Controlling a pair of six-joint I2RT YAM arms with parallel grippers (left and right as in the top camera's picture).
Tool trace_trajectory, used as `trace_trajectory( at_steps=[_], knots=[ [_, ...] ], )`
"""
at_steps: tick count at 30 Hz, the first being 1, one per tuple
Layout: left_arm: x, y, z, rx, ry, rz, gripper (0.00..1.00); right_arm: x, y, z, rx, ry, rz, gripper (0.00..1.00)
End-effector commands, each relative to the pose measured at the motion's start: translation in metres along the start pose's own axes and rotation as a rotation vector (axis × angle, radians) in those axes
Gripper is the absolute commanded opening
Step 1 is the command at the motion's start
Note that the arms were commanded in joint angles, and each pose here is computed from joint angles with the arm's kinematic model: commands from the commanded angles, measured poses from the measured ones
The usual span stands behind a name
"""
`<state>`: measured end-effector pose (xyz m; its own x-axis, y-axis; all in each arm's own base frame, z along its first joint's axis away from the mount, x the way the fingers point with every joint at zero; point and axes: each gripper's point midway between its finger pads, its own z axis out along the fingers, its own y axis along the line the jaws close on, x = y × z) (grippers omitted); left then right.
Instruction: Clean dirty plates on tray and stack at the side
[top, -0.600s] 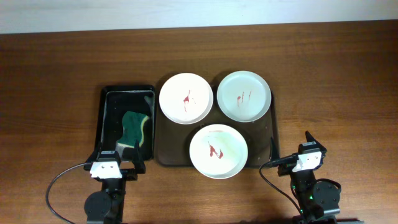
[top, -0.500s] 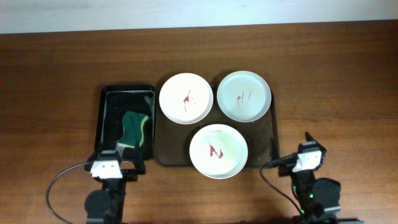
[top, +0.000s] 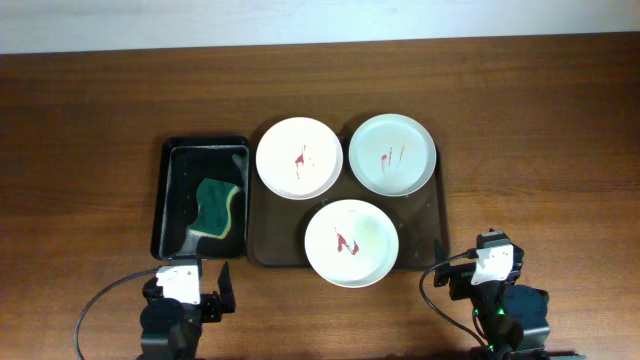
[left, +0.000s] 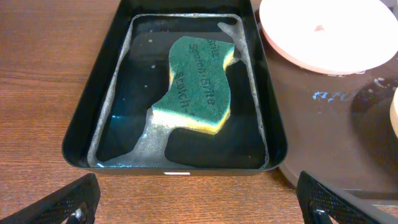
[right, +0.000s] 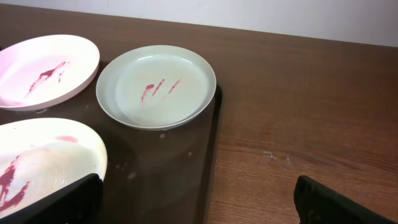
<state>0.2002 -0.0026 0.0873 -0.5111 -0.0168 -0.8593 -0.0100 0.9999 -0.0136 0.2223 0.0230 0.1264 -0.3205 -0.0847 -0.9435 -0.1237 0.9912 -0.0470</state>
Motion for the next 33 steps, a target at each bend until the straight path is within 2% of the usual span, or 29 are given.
trace_trajectory(
  at_steps=[1,21,25,33],
  knots=[
    [0.001,0.001,0.000,-0.003,0.000,0.010,0.99,0.003,-0.001,0.000,0.007,0.008,0.009,0.99],
    [0.001,0.001,0.000,-0.003,0.000,0.011,0.99,0.003,-0.001,0.000,0.007,0.008,0.009,0.99],
    [-0.001,0.019,-0.001,-0.112,-0.003,0.074,0.99,0.003,-0.018,-0.001,0.104,0.011,-0.051,0.99],
    [-0.001,0.019,-0.001,-0.112,-0.005,0.074,0.99,0.004,-0.021,-0.001,0.123,0.018,-0.051,0.99]
  ],
)
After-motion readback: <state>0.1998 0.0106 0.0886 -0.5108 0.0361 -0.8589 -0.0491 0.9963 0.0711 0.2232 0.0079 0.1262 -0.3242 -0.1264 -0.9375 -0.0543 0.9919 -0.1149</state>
